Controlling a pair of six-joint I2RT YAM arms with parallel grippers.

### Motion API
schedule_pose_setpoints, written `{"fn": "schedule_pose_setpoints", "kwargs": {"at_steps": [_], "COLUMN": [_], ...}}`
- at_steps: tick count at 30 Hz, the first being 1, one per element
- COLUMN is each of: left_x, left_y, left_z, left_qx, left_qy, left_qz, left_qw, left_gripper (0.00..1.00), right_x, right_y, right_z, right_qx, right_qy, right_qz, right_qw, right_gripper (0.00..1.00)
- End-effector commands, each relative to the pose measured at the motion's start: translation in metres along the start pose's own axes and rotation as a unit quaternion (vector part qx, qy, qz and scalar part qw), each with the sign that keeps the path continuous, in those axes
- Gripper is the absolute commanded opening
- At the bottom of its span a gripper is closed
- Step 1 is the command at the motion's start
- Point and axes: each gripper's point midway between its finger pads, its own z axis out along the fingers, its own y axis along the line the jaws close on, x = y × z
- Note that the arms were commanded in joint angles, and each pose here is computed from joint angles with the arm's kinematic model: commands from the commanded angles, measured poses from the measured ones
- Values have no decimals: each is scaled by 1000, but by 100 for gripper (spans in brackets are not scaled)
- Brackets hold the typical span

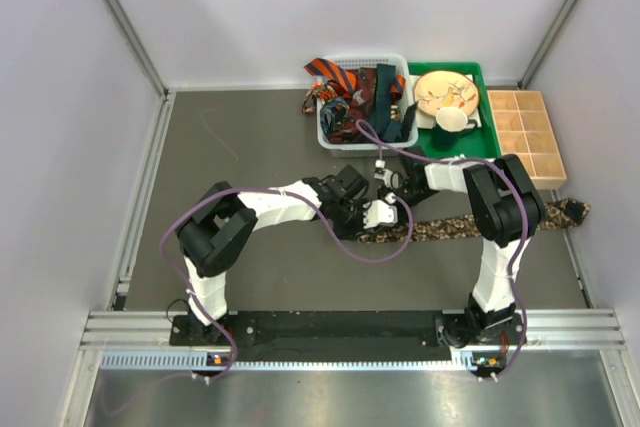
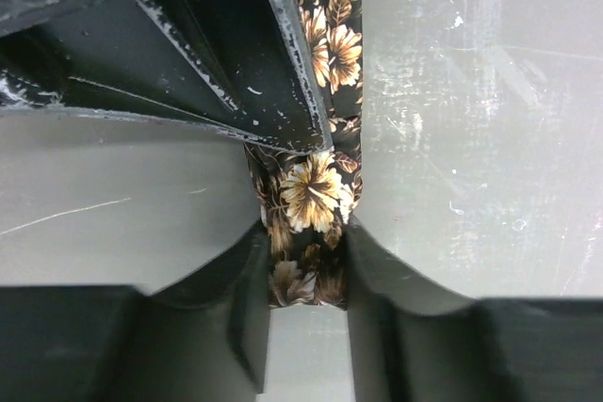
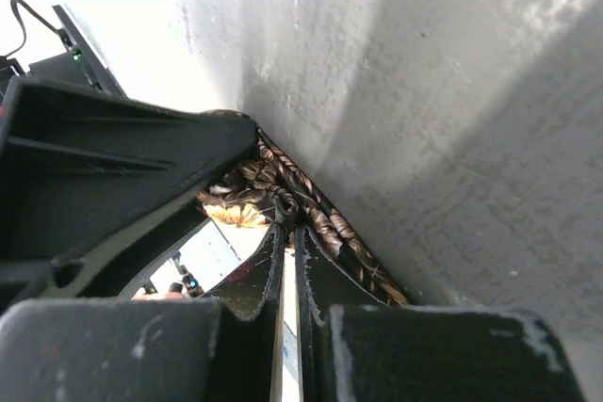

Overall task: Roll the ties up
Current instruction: Roll the tie at the center of the board.

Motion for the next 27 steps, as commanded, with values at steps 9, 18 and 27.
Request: {"fn": "schedule_pose_setpoints", "kwargs": {"at_steps": [9,18,27], "left_x": [57,53,20], "left_y": [-18,-10,-4], "left_z": [3,-19,-13], "left_qx": [23,2,11], "left_qy": [106,53,-23], "left_qz": [-6,-37,-52], "left_qw": [994,998,998], "left_gripper": [16,56,67], "right_x": [-15,-12,-8], "right_y": [10,-9,-13], "right_z": [-5,6,8], "right_qx": [13,35,40], "right_qy": [-10,-6,-3], "right_qz": [-41,-28,-21], "right_qw": [999,999,999], "right_gripper": [0,0,0]}}
